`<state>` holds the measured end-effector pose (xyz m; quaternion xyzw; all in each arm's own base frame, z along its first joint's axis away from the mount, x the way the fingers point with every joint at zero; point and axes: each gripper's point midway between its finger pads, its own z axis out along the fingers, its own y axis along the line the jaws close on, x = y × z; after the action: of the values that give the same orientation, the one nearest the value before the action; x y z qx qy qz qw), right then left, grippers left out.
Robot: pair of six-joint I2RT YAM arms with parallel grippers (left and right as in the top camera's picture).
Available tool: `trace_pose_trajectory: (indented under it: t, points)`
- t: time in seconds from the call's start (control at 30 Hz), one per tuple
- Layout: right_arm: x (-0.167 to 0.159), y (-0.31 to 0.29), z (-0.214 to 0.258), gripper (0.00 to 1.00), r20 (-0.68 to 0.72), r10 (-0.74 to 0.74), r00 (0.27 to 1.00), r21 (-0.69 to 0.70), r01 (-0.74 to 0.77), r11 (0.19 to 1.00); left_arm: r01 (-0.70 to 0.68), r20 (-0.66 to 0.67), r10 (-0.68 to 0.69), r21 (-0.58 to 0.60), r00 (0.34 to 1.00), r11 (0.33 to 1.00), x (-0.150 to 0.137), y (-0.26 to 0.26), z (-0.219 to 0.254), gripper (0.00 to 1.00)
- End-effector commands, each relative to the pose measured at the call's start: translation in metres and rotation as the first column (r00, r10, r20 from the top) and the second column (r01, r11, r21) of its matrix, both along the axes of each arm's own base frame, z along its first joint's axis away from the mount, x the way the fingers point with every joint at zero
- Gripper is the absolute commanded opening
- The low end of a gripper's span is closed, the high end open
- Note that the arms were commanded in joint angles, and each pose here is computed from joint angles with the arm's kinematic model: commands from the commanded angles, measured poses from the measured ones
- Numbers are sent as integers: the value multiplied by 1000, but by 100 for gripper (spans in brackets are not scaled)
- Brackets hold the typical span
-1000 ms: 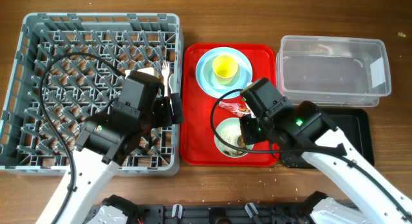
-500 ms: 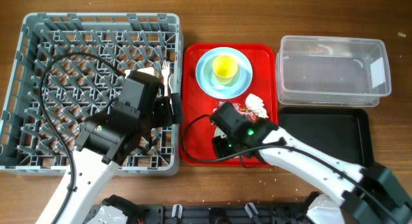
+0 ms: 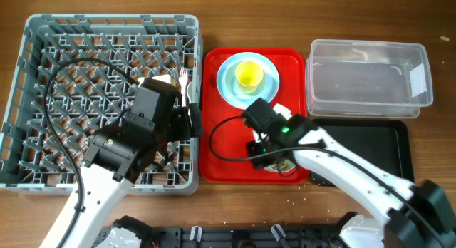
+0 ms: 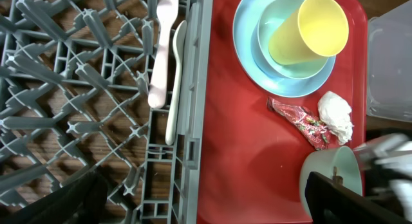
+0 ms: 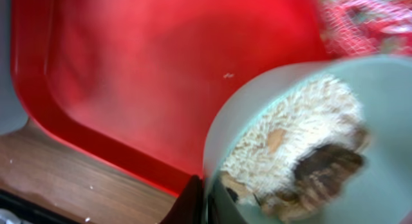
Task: Sort waste into correct bins and load items into the dishwasher rack
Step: 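Carry the bowl to the black tray and tip the rice out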
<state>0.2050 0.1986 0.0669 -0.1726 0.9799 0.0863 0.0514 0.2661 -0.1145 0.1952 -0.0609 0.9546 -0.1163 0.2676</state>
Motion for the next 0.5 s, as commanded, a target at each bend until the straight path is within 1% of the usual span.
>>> trace_pose_trajectory:
  t: [0.0, 0.03, 0.1, 0.13, 0.2, 0.27, 0.37, 0.43, 0.47]
  points:
    - [19, -19, 49, 4, 152, -32, 988, -22, 36, 999, 1, 0, -1, -9, 1000, 1000, 1, -1, 1, 100]
    - [19, -23, 62, 4, 184, -39, 982, -19, 43, 999, 1, 0, -1, -9, 1000, 1000, 1, -1, 1, 100]
    - [18, -28, 99, 4, 281, -61, 958, 50, 49, 998, 1, 0, -1, -9, 1000, 1000, 1, -1, 1, 100]
    - [16, -36, 112, 4, 320, -74, 945, 53, 60, 997, 1, 0, -1, -9, 1000, 1000, 1, -1, 1, 100]
    - [15, -71, 128, 4, 393, -184, 901, 9, 196, 980, 1, 0, -1, -9, 1000, 1000, 1, -1, 1, 100]
    - [22, -101, 140, 4, 458, -267, 848, -4, 302, 953, 1, 0, -1, -9, 1000, 1000, 1, -1, 1, 100]
    - [28, -140, 142, 4, 460, -389, 798, -9, 442, 897, 1, 0, -1, -9, 1000, 1000, 1, -1, 1, 100]
    - [31, -156, 136, 4, 405, -479, 779, 25, 514, 857, 1, 0, -1, -9, 1000, 1000, 1, -1, 1, 100]
    - [33, -157, 133, 4, 371, -498, 784, 54, 517, 854, 1, 0, -1, -9, 1000, 1000, 1, -1, 1, 100]
